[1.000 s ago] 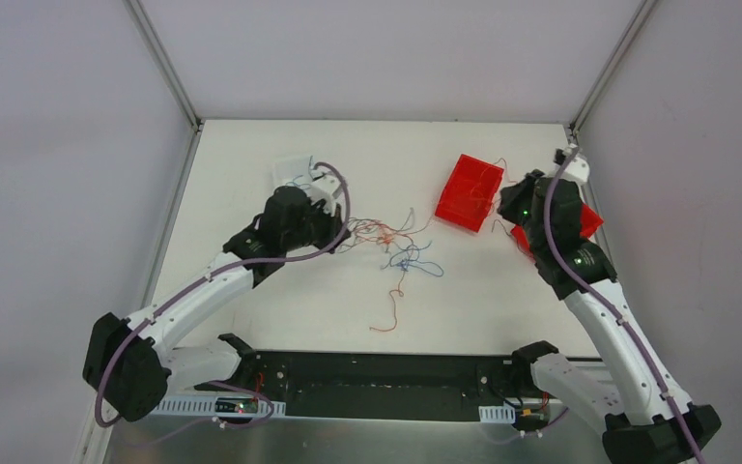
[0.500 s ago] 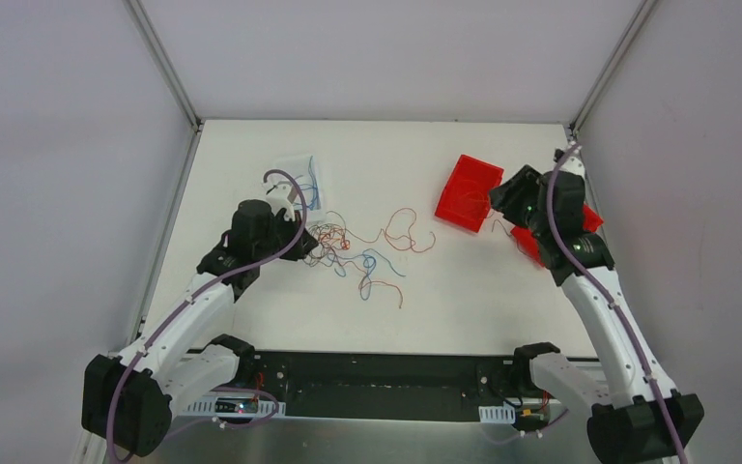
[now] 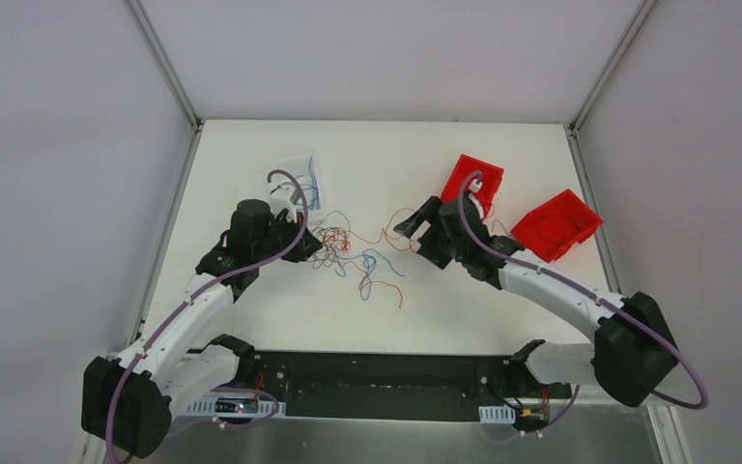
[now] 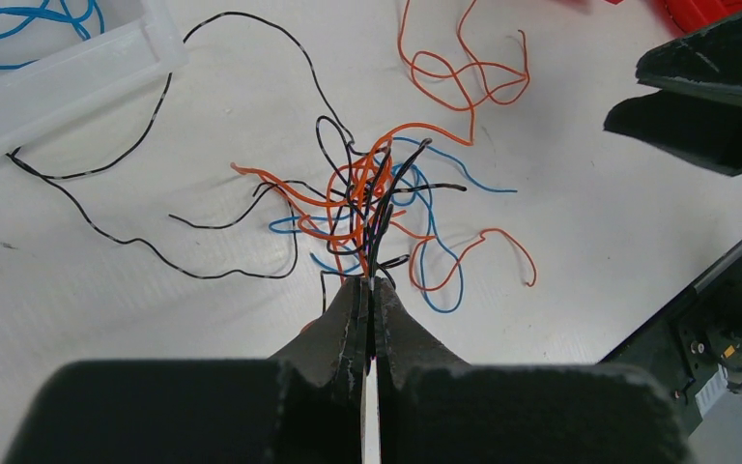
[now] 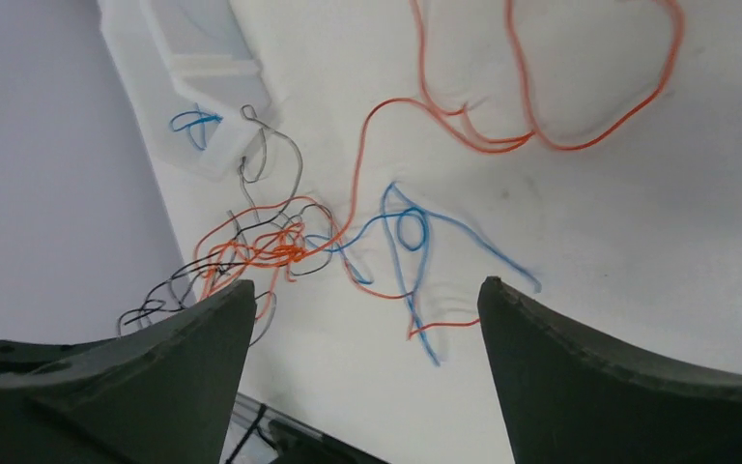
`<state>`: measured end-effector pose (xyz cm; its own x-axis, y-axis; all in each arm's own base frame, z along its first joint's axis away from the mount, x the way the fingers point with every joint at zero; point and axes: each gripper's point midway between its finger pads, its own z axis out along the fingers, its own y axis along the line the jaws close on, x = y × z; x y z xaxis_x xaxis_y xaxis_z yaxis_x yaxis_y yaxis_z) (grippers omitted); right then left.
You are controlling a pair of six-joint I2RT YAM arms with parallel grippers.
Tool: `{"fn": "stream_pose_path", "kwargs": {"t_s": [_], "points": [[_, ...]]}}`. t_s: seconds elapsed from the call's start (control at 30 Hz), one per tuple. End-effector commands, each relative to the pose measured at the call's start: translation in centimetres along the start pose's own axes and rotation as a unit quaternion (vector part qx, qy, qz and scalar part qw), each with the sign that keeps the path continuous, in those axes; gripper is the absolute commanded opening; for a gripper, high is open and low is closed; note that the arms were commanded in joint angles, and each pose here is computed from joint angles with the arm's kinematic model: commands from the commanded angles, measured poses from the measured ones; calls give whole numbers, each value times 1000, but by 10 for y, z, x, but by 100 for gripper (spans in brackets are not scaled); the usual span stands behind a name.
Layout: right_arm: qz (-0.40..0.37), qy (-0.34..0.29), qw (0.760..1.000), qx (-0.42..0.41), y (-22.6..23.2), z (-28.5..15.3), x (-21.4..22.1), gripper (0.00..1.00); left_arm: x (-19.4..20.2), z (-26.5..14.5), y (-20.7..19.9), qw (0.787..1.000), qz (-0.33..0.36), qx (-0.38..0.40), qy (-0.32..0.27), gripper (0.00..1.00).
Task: Untangle the cables
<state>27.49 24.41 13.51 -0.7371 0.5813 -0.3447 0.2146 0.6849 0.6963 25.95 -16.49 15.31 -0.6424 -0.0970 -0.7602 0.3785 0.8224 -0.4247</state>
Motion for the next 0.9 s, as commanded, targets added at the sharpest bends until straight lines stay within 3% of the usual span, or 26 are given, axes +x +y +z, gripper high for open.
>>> {"fn": "stream_pose_path", "kwargs": {"t_s": [0.0,0.23,0.47,0.53,0.57,0.67,0.87], "points": [[157,-106,980,-66,64,6,-8,89,-17,-6,-14,999,28,31,-28,0],[248,-85,959,-104,99,40,27,84,-16,-8,-16,998,33,36,-30,0],[291,-102,945,-107,107,70,27,74,-14,-10,-16,998,35,38,-31,0],[298,-100,943,-107,109,78,29,65,-13,-9,-16,998,35,38,-30,0],[299,-101,943,-106,108,83,30,55,-13,-9,-15,998,35,36,-30,0],[294,-126,942,-106,103,80,22,1,-14,-9,-12,999,35,26,-32,0],[247,-213,944,-56,51,45,-38,0,-12,-13,13,998,9,-48,-38,0]]}}
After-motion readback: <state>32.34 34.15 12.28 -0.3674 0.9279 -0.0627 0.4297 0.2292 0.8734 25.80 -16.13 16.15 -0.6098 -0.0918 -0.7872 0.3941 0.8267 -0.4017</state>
